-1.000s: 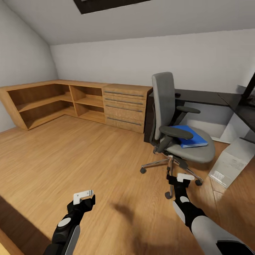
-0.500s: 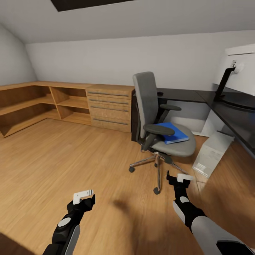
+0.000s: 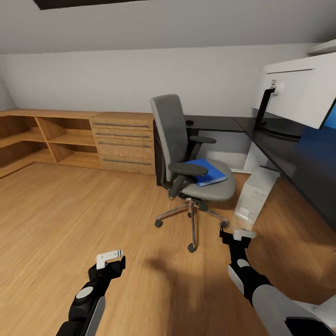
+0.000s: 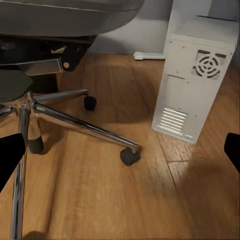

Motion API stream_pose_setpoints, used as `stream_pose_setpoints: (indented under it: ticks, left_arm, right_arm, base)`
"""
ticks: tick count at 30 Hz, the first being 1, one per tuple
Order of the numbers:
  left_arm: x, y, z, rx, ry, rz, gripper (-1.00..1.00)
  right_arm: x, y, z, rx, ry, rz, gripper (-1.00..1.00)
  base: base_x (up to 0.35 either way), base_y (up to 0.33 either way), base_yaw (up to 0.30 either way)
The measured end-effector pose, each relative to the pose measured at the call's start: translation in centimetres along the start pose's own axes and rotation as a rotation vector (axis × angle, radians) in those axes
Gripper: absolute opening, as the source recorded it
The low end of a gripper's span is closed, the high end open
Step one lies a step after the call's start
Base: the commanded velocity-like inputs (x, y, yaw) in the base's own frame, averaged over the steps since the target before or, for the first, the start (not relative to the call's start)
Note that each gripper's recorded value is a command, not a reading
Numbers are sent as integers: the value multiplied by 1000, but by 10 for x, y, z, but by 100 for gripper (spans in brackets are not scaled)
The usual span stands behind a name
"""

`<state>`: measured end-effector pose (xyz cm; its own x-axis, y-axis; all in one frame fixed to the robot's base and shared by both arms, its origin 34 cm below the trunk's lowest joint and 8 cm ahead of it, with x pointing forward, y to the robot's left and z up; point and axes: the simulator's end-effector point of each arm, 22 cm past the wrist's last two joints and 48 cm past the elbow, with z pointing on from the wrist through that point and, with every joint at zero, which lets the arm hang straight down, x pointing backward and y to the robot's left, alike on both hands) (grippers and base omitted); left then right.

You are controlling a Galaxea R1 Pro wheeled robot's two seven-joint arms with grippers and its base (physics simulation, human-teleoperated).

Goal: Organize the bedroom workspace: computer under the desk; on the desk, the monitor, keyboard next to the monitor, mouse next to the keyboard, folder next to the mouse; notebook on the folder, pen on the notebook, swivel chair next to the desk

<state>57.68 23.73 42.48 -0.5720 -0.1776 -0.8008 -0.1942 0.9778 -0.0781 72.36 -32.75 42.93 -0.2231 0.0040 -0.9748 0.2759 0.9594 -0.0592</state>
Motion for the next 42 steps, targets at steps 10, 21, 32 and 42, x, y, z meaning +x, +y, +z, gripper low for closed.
stream_pose_setpoints:
  ticks: [10,21,32,42]
  left_arm:
    - [-1,2,0,-3,-3,-3,100]
    - [-2,16,2,-32,-8,-19,100]
    - [-7,25,2,-36,-19,18,100]
    - [-7,19,2,-24,-19,31,100]
  right_arm:
    - [5,-1,-1,2,10,-3,100]
    - [-4,11,2,-20,8,24,100]
    - [-15,50,-8,-57,-30,73,100]
    - [-20,72,-14,-65,-40,69,100]
  base:
    - [0,0,-263]
    - [0,0,-63]
    - [7,0,0]
    - [172,0,0]
